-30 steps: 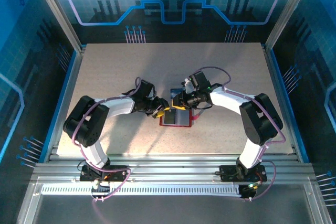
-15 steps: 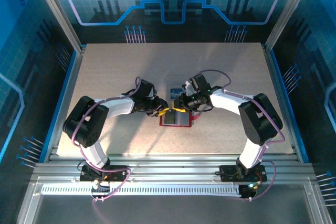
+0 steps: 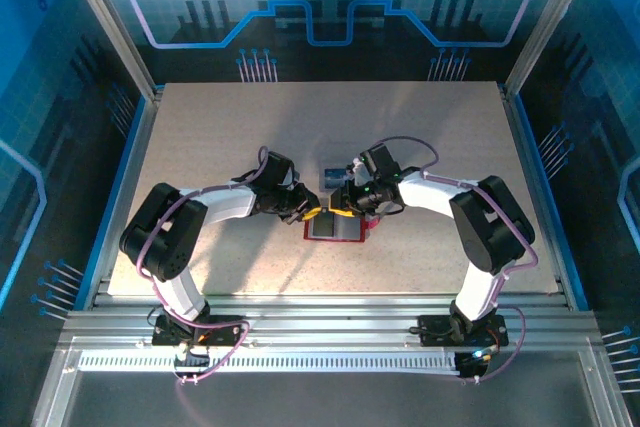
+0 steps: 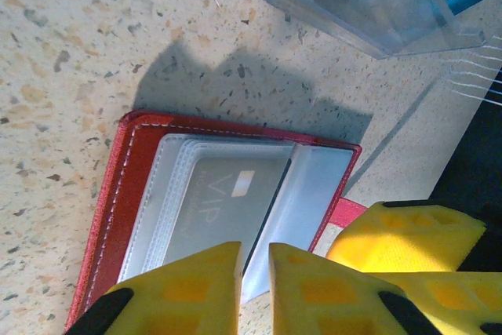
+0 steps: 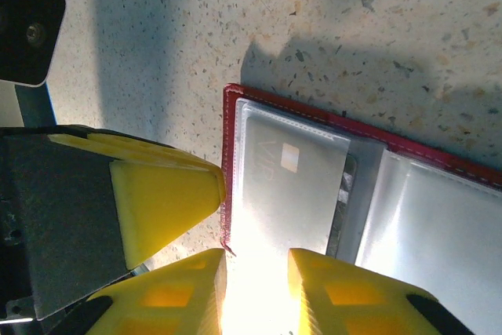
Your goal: Take the credit cards out of the card holder
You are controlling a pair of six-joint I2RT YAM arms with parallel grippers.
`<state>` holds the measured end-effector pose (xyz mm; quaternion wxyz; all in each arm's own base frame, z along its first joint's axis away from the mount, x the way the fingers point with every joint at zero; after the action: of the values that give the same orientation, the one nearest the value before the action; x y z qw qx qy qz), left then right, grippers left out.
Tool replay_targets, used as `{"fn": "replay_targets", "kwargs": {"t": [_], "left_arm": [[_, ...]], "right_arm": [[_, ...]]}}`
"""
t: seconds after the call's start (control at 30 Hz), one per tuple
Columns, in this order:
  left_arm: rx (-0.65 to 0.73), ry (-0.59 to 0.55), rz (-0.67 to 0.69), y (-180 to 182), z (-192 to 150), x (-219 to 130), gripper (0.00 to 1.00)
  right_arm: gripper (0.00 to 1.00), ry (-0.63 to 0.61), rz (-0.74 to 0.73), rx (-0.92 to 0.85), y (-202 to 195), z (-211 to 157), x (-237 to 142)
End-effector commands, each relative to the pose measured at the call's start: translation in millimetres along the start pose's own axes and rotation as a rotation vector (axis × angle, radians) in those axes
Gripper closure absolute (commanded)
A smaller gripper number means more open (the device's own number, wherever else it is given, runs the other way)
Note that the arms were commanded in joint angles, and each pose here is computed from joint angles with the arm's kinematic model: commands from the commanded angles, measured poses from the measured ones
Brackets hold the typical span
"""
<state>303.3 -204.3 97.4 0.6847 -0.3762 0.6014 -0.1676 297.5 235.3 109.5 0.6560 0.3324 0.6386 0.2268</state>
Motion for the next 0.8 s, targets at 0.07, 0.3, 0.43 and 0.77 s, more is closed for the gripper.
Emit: {"fn": "replay_targets", "kwargs": {"t": [0.07, 0.3, 0.43, 0.77], "left_arm": [[-0.015, 0.020, -0.016, 3.8, -2.9, -0.3, 0.84], [-0.019, 0.025, -0.014, 5.7, -5.1, 1.7, 0.85], [-0.022, 0.017, 0.011, 7.9, -7.2, 2.1, 0.87], [-0.020, 0.031, 0.049, 15.1, -12.1, 5.1, 0.88]], "right_arm": [[0.71, 0.047, -0.005, 0.013, -4.5, -8.9, 11.0], [0.71, 0.063, -0.010, 0.015, -7.3, -12.8, 15.6], [0.72, 0.067, -0.017, 0.017, -9.5, -14.5, 17.1], [0.71, 0.073, -0.027, 0.018, -12.0, -16.5, 20.6]]}}
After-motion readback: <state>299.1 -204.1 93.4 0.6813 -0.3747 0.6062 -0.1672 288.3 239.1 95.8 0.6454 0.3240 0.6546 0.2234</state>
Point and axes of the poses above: each hand's point on the last joint's axis, 136 mm out from that joint toward the fingers, its own x axis out along the fingers, its own y axis along the line the jaws close on, z = x × y, the point moved 7 cm from there along -x, back along the fingers, and after that the axes turned 8 degrees about x, right-handed, at the moved point
